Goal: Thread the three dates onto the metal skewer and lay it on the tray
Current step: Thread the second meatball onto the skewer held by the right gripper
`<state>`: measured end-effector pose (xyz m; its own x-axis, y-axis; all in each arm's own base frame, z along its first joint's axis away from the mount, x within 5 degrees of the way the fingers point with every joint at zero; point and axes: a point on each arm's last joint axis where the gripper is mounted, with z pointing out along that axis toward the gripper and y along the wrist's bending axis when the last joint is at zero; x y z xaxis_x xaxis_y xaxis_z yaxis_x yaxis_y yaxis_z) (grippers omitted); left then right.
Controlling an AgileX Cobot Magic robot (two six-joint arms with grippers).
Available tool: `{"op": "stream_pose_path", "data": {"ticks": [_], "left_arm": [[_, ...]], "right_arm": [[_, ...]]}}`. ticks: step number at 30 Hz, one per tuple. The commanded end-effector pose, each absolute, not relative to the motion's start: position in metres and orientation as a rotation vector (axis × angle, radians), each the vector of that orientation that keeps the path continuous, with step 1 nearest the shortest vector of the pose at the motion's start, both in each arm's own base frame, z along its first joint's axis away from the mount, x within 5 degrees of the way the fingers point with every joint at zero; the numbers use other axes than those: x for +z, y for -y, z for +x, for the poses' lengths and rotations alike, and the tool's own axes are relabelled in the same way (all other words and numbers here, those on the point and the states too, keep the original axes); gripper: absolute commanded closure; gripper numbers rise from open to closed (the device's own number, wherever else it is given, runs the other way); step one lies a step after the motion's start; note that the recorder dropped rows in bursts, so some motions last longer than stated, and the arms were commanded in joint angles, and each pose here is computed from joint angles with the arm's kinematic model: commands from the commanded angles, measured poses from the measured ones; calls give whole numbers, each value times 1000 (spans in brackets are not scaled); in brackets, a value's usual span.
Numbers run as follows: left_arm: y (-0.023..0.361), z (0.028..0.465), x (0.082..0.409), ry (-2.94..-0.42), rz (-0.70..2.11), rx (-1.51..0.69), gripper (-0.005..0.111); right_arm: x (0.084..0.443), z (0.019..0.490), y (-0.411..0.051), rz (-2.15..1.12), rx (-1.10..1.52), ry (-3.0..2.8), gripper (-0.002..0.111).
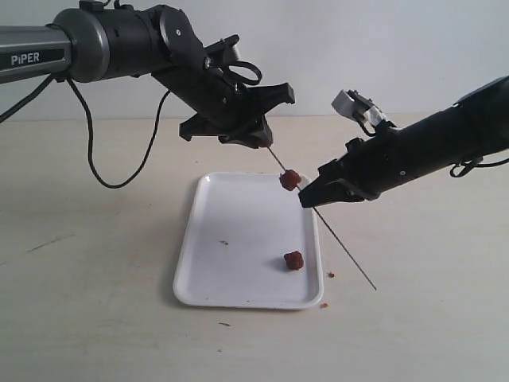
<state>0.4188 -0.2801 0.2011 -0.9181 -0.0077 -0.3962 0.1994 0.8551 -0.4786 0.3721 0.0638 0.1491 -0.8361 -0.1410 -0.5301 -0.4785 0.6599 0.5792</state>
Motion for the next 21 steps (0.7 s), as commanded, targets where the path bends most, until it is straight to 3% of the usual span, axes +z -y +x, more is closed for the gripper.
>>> {"op": "stream_pose_path", "data": {"ticks": [1, 21], "left_arm": [[282, 413, 206, -2670, 173, -749, 84], [282, 413, 206, -2674, 175, -748, 84]], "right_arm": [[148, 381, -65, -424, 1047, -2336, 108], [127, 393, -71, -350, 1130, -2204, 108]]}}
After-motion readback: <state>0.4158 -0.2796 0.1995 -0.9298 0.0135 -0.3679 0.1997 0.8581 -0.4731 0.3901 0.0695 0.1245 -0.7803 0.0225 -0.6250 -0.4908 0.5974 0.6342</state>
